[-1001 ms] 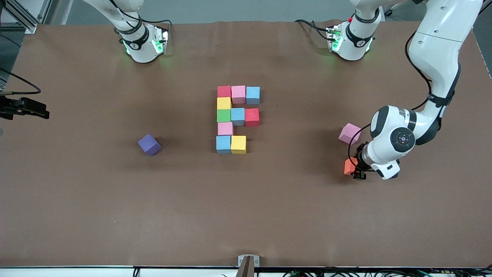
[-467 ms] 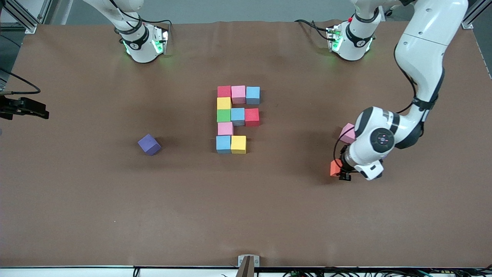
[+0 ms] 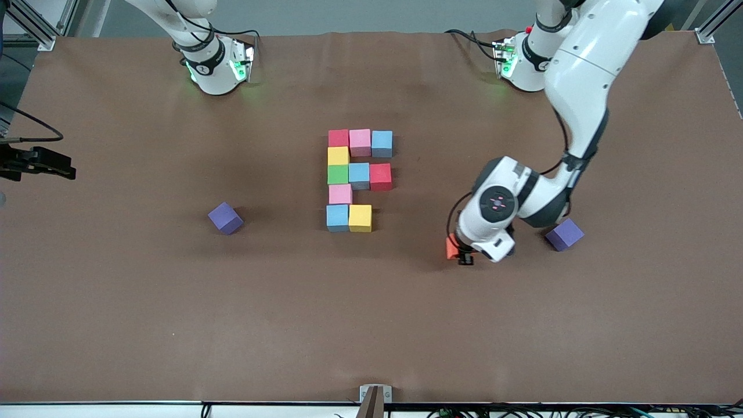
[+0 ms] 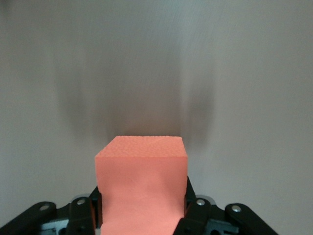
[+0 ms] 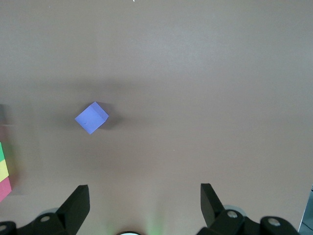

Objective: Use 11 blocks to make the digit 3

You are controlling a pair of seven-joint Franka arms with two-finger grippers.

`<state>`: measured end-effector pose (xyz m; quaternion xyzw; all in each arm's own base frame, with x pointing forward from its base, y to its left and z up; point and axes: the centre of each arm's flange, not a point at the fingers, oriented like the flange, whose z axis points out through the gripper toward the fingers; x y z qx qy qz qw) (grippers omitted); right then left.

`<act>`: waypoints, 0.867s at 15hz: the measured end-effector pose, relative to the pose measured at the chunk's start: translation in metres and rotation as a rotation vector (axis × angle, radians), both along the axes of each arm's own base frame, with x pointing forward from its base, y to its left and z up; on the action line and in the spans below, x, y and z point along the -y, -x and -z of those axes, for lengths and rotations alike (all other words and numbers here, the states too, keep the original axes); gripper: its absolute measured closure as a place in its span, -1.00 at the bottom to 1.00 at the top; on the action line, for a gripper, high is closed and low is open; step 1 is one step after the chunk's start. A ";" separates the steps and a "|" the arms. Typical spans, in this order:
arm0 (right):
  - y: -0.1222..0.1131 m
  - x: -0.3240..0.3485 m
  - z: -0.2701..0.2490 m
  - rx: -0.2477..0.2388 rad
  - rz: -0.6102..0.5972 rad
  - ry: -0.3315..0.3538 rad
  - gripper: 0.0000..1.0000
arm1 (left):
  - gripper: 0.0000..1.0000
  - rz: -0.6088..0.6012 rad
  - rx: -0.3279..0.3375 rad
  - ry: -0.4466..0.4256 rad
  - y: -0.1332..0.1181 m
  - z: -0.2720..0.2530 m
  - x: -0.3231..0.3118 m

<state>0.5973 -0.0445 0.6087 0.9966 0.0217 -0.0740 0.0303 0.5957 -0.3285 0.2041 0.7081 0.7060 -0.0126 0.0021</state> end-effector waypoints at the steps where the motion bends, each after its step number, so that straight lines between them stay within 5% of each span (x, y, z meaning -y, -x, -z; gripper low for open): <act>1: 0.000 0.000 0.000 0.000 -0.001 0.000 -1.00 | -0.18 -0.008 0.000 0.004 0.007 0.003 0.020; 13: 0.009 -0.008 -0.010 -0.011 -0.002 -0.056 -1.00 | -0.18 0.001 0.056 -0.002 0.052 0.006 0.150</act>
